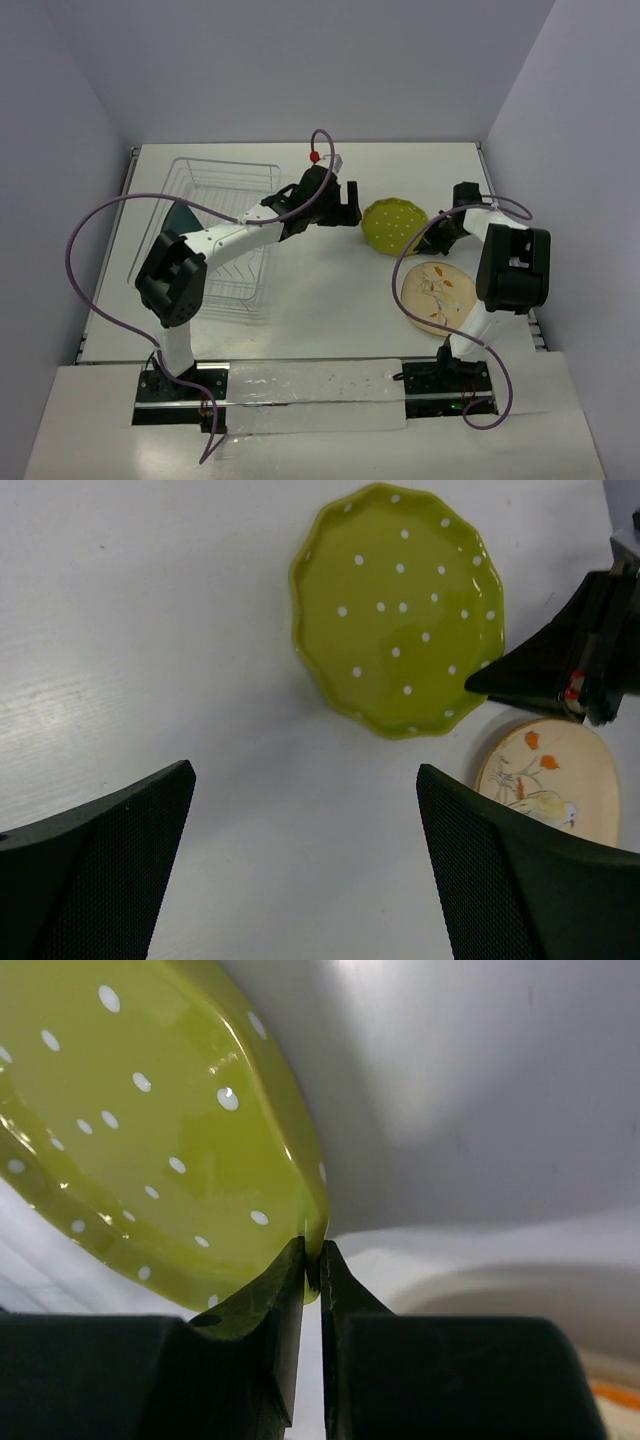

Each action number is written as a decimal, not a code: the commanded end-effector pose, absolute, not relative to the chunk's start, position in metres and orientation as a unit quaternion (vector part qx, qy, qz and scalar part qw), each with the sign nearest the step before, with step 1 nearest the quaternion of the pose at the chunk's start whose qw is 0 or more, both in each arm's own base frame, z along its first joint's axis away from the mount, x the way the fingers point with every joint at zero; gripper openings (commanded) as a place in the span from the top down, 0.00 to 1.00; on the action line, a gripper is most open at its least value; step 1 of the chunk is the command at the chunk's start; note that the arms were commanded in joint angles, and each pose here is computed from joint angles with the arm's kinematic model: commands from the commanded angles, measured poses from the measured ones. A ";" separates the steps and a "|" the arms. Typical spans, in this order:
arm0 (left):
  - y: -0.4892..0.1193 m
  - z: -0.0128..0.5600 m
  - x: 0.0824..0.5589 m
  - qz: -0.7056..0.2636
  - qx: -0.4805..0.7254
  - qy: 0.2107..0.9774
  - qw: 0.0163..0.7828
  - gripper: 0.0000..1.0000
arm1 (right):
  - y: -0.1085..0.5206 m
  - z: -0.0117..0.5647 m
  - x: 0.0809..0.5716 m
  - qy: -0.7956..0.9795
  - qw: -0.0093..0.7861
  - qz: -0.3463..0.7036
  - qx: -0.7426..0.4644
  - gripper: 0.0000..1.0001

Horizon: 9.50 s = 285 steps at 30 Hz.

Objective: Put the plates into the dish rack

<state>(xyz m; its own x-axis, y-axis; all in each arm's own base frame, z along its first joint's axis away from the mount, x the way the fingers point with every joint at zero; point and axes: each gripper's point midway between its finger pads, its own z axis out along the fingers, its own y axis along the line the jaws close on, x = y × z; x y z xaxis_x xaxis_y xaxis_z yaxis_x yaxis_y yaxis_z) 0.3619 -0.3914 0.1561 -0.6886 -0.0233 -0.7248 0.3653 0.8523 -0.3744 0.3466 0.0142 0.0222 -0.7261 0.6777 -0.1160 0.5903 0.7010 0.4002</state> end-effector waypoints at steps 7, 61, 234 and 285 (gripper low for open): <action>-0.420 0.140 0.346 -0.337 0.007 0.884 0.325 0.01 | 0.062 0.063 0.320 0.889 0.107 0.296 0.332 1.00; -0.448 0.107 0.308 -0.418 -0.122 0.866 0.244 1.00 | 0.115 0.093 0.261 0.890 0.093 0.362 0.260 0.93; -0.508 0.074 0.243 -0.389 0.196 0.878 0.198 0.03 | -0.037 0.018 0.210 0.822 0.222 0.164 0.497 0.05; -0.545 0.156 0.194 -0.577 0.213 0.758 0.217 1.00 | -0.011 0.036 0.218 0.838 0.233 0.223 0.441 0.00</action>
